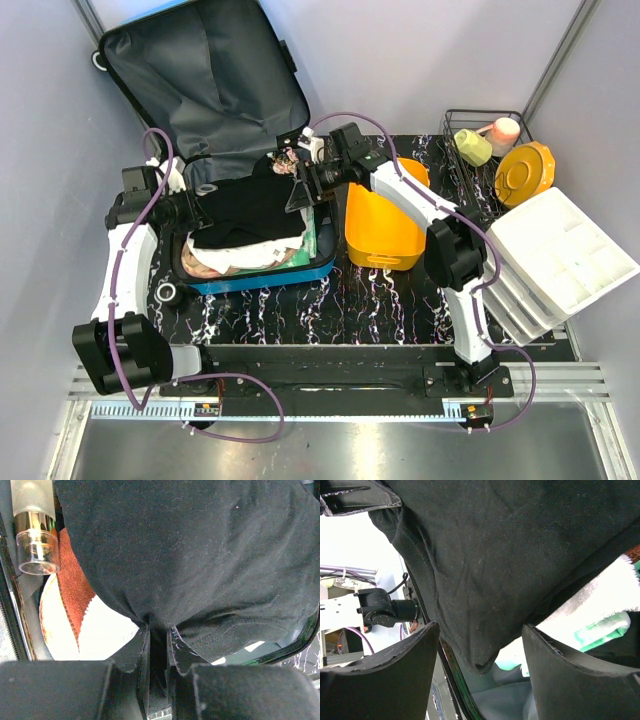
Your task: Open, take out, and arrange the luggage
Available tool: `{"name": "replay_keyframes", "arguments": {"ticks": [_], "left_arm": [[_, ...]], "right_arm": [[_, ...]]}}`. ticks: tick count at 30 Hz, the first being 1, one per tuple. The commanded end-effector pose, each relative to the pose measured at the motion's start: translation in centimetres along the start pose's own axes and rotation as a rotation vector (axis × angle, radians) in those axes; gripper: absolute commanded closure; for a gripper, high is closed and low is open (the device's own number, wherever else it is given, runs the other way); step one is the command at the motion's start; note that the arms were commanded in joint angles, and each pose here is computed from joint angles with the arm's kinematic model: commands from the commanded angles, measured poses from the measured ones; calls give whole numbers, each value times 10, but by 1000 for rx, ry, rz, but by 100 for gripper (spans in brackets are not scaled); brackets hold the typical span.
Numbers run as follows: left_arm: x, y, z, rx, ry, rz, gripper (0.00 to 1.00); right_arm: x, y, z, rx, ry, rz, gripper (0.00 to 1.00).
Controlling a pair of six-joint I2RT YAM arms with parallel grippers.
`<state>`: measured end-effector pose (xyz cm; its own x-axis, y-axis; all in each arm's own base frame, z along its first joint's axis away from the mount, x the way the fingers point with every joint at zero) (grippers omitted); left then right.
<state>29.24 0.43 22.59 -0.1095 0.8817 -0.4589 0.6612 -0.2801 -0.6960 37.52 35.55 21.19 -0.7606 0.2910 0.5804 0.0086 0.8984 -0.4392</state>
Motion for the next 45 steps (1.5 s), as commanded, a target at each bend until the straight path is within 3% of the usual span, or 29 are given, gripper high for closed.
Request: {"name": "replay_keyframes", "arguments": {"ticks": [1,4,6,7,10,11,13,18,24,27,30,32,39,45], "left_arm": [[-5,-3,-5,-42,14,33,100],[-6,-3,-5,-44,10,36,100],[-6,-3,-4,-43,6,38,100],[-7,-3,-4,-43,8,39,100],[-8,-2,-3,-44,16,40,100],[-9,-2,-3,-43,19,41,100],[-13,-3,-4,-47,32,48,100],[-23,-5,-4,-59,82,59,100],[-28,-3,-2,-57,89,70,100],[-33,-4,-3,-61,107,86,100],[-45,-11,-4,-73,147,133,100],[-54,-17,-6,-88,177,163,100],[-98,-37,-8,-137,346,277,100],[-129,-39,-20,-158,386,359,100]], "right_arm": [[2,9,-10,-28,-7,-3,21],[-6,14,-6,-21,18,38,9],[-6,17,-7,-22,11,50,8],[-7,18,-7,-21,12,46,9],[0,18,-12,-33,-5,3,28],[2,18,-13,-36,-4,-7,40],[10,13,-19,-52,-27,-25,46],[27,2,-24,-69,-89,-48,37],[28,10,-17,-44,-76,-65,39],[20,15,-15,-31,-58,-52,57],[23,11,-17,-24,-78,-44,91],[30,0,-24,-42,-131,-20,100],[40,-52,-51,-133,-185,120,100],[34,-98,-58,-184,-212,255,100]]}}
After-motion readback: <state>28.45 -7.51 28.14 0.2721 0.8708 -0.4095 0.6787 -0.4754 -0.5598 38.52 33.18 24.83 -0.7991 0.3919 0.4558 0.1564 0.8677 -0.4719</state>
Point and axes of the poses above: each gripper's point midway between its finger pads, its own y axis out along the fingers, its own x axis along the line the jaws close on, z = x × y, the point moved 5 cm from there along -y, back along the fingers, and after that the axes turned 8 degrees about -y, right-handed, at the moved point
